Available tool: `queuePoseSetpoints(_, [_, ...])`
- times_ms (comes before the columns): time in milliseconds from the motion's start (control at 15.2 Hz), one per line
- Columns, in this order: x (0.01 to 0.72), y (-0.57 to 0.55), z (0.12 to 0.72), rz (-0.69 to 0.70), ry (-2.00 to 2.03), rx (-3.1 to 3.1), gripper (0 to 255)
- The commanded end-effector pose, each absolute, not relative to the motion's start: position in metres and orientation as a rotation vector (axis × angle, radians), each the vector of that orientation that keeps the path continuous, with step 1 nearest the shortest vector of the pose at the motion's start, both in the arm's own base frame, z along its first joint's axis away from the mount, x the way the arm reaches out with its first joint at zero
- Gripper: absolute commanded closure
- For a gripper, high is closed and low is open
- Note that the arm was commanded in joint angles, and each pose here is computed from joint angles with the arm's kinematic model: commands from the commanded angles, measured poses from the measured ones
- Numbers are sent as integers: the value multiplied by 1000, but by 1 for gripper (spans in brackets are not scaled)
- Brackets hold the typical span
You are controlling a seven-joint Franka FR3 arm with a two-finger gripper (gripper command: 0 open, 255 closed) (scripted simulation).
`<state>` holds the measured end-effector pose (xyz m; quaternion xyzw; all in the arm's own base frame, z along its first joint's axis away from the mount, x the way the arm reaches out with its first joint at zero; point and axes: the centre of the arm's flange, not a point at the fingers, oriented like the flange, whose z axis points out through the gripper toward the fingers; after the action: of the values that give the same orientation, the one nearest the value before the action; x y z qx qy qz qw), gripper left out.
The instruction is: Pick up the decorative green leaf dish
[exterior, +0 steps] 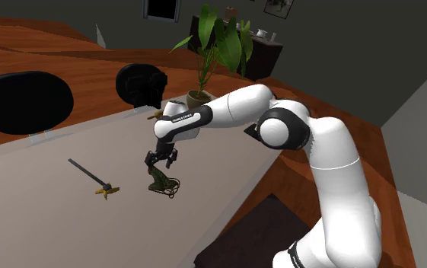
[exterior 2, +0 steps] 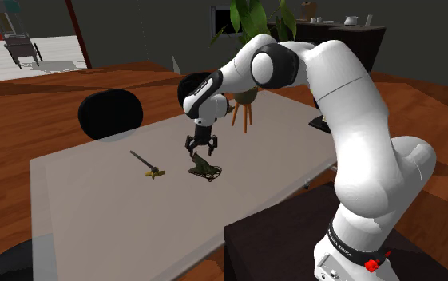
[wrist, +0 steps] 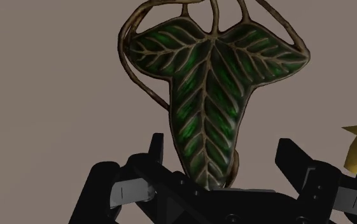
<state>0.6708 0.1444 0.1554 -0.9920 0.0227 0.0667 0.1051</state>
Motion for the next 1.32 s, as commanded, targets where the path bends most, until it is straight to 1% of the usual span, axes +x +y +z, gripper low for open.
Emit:
queuePoseSetpoints(0, [672,144,145,196,68,-2923,0])
queuePoseSetpoints(396, [672,144,120,196,68,-2923,0])
queuePoseSetpoints(462, [673,144,121,196,68,-2923,255])
queuePoseSetpoints(1056, [672,144,120,196,68,-2923,255])
queuePoseSetpoints(1254, [672,144,136,196,68,-2923,255])
